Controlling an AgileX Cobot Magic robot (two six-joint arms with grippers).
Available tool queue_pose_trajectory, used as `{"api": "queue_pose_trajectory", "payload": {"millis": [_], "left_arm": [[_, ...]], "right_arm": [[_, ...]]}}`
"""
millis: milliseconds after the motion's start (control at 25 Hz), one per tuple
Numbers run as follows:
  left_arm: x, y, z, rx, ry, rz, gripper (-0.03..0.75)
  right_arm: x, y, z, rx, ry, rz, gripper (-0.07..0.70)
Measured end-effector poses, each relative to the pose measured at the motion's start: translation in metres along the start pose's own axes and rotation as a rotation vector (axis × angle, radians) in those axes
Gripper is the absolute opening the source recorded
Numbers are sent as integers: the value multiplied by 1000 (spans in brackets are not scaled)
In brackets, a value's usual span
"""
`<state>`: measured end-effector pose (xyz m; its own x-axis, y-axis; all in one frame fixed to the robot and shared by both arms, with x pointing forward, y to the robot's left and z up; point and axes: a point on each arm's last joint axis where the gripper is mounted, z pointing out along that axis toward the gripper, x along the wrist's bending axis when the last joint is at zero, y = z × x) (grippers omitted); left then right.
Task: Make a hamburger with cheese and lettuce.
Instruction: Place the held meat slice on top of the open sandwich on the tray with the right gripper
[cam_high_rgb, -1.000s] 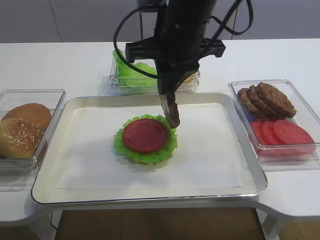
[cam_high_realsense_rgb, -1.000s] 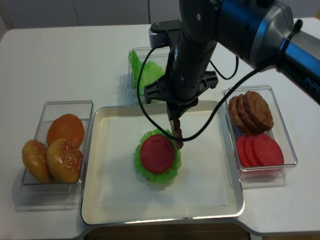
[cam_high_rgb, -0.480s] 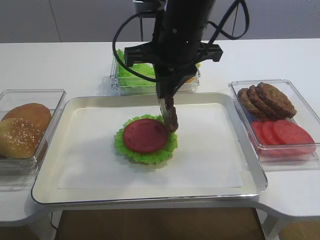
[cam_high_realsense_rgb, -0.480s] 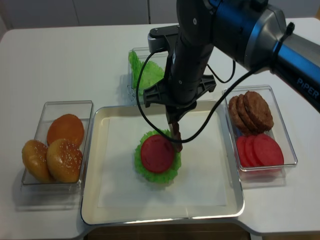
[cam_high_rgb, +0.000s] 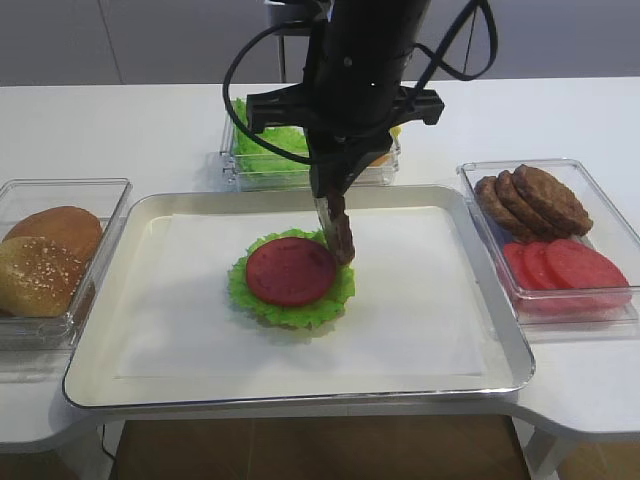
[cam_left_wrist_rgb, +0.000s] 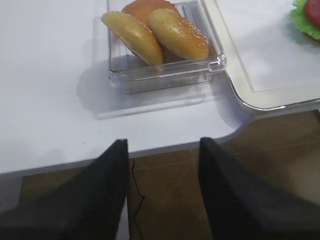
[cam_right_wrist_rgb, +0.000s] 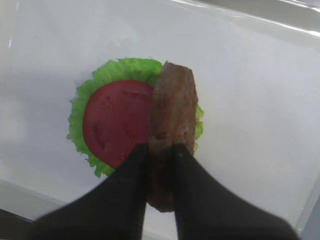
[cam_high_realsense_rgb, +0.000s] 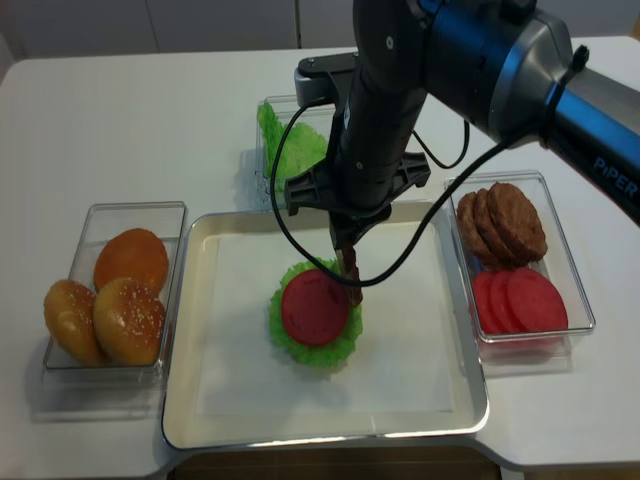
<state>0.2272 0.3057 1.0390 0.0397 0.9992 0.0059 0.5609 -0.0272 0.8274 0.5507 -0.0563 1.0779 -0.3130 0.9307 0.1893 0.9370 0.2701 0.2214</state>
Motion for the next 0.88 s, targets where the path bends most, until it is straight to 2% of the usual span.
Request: {"api": "queue_pose_trajectory", "payload": {"millis": [880], "left_arm": [[0,0,0,0,0,0,342]], "right_arm": [[0,0,0,1,2,1,127]]}}
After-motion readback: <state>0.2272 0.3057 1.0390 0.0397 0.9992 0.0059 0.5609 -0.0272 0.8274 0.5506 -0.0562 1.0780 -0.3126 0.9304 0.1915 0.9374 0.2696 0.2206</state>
